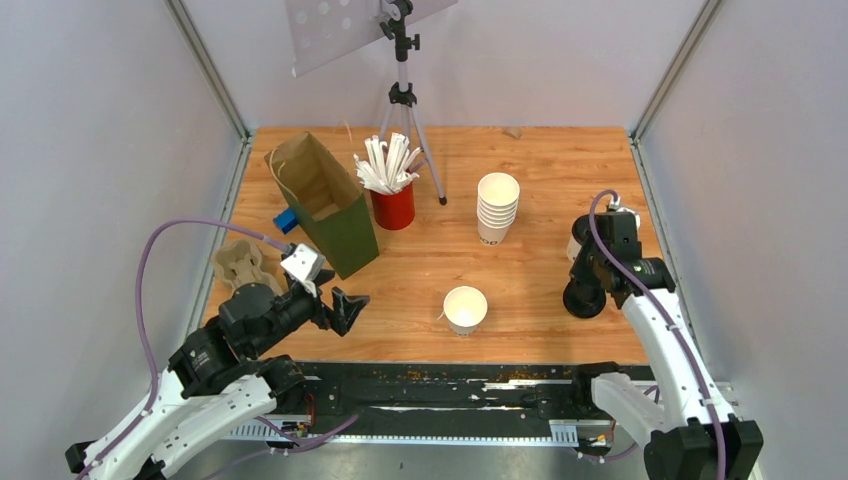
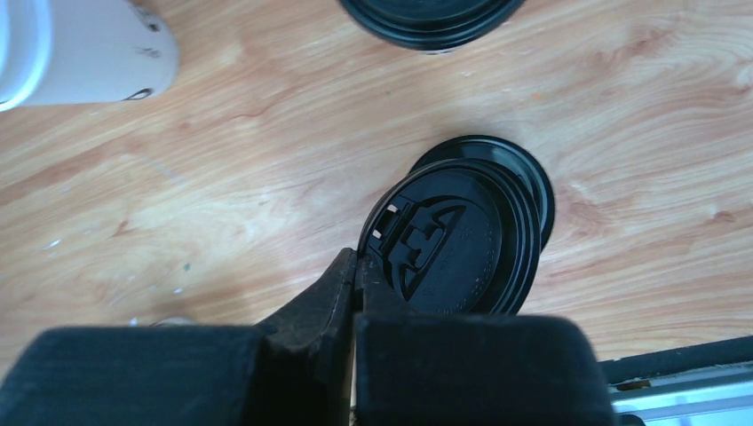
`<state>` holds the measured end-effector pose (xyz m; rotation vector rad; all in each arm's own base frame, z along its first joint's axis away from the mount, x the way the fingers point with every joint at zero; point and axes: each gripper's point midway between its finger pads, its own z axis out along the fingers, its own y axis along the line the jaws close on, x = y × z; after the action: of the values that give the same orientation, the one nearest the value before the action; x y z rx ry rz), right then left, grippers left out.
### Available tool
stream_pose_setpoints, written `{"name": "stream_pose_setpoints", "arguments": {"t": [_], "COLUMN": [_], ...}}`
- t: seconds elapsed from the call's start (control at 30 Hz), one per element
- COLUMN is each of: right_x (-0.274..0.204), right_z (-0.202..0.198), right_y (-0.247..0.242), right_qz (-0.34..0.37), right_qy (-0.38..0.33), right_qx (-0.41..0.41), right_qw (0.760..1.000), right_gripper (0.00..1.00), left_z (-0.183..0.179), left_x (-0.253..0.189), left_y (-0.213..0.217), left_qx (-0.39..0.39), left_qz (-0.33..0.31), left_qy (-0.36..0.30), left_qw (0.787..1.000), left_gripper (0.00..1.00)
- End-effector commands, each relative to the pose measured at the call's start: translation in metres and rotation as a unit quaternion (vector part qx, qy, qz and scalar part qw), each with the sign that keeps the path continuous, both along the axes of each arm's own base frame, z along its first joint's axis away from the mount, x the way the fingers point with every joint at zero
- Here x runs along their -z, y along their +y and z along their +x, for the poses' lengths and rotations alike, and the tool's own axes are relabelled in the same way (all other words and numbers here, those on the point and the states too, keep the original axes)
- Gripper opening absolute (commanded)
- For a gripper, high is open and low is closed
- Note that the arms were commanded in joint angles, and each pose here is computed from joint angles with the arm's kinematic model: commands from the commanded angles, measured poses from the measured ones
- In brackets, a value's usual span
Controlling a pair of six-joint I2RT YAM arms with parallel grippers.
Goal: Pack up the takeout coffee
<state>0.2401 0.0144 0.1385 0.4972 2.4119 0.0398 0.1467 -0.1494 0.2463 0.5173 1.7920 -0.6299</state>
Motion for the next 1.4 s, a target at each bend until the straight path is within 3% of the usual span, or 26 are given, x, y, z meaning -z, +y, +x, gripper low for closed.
{"name": "stream_pose_setpoints", "arguments": {"t": [0.0, 0.2, 0.43, 0.6, 1.0, 1.17, 1.37], "right_x": [-0.040, -0.100, -0.155, -0.176, -0.208, -0.206, -0.202], "right_z": [-0.004, -0.028, -0.056, -0.068, -0.085, -0.089, -0.092], "right_y": [0.024, 0.065, 0.123, 0.143, 0.180, 0.189, 0.190], "right_qz": [0.065, 0.172, 0.353, 0.412, 0.505, 0.509, 0.514], "right_qy": [-0.045, -0.105, -0.161, -0.158, -0.156, -0.147, -0.144], "right_qx": [-0.034, -0.100, -0.176, -0.211, -0.267, -0.281, -0.281], "right_qw": [0.996, 0.974, 0.905, 0.873, 0.806, 0.800, 0.798], "right_gripper": [0.00, 0.00, 0.00, 0.00, 0.00, 0.00, 0.00], "left_z": [0.006, 0.006, 0.004, 0.007, -0.003, -0.009, -0.019], "left_x": [-0.010, -0.038, -0.069, -0.069, -0.087, -0.092, -0.081], "left_y": [-0.003, -0.020, -0.070, -0.107, -0.182, -0.203, -0.220], "left_qx": [-0.004, 0.037, 0.137, 0.191, 0.253, 0.282, 0.326], "left_qz": [-0.007, -0.023, -0.071, -0.079, -0.089, -0.088, -0.076], "left_qy": [-0.015, -0.054, -0.112, -0.109, -0.228, -0.283, -0.302], "left_qw": [1.000, 0.998, 0.982, 0.972, 0.936, 0.912, 0.892], "left_gripper": [1.00, 1.00, 0.98, 0.99, 1.00, 1.00, 1.00]}}
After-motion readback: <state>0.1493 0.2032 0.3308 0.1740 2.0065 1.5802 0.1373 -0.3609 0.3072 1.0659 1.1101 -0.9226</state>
